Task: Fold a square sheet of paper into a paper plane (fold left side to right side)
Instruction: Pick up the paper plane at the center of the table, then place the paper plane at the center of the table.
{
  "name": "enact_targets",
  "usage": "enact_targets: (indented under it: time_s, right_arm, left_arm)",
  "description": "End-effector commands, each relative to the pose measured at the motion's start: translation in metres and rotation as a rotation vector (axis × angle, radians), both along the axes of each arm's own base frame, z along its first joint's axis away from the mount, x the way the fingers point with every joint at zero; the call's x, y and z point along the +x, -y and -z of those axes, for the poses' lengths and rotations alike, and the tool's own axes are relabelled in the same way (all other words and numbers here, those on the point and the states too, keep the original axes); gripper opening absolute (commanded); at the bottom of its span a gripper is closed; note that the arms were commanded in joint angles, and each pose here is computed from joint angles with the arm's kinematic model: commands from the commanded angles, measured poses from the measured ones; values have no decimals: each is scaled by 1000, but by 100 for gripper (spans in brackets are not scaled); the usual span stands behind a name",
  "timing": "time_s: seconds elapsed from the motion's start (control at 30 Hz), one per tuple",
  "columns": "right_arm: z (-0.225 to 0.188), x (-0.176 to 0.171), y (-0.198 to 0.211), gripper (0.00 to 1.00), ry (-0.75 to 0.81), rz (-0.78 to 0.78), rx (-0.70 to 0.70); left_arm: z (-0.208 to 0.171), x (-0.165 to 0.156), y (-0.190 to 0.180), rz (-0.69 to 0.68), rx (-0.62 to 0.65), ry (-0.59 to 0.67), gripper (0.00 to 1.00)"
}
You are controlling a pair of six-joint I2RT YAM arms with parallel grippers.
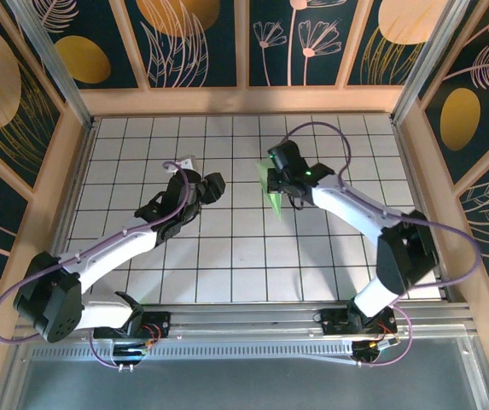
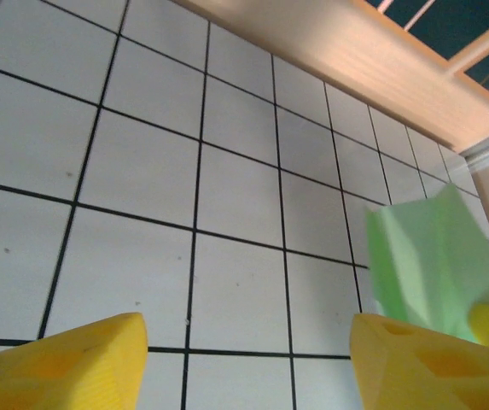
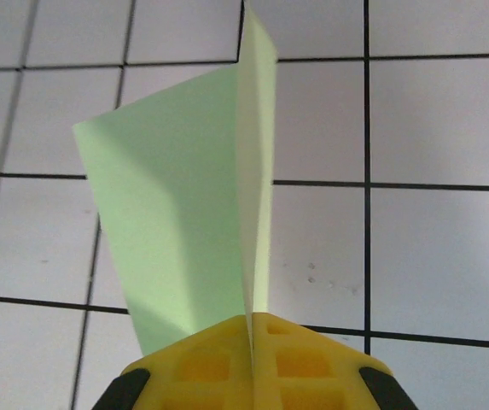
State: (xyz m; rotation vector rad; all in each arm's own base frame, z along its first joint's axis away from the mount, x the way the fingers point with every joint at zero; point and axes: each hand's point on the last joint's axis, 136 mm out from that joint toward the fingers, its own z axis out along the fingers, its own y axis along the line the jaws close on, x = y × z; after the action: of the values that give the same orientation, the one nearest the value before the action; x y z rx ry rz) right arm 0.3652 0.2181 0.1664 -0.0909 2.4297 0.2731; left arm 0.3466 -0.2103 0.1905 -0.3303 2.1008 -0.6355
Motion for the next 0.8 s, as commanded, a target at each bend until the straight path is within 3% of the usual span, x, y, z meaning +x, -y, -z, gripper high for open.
enact_targets:
  time_s: [0.0,0.17,0.43,0.77]
  right_arm:
    - [-30,-5,-12,0,45,-80,244]
    - [-47,-14,-10,0,39,-157,534]
    - [-30,-25,-44,0,-80,-268,734]
    - [-1,-20,-102,0,-208,-346,841]
  left_arm:
    - [-8,2,-15,-72,-12,42,70]
    - [-11,1,-17,-94,-61,58,78]
    - [-14,-5,-33,-159,-84,81,83]
    - [-23,-20,-68,-270,-81,139,85]
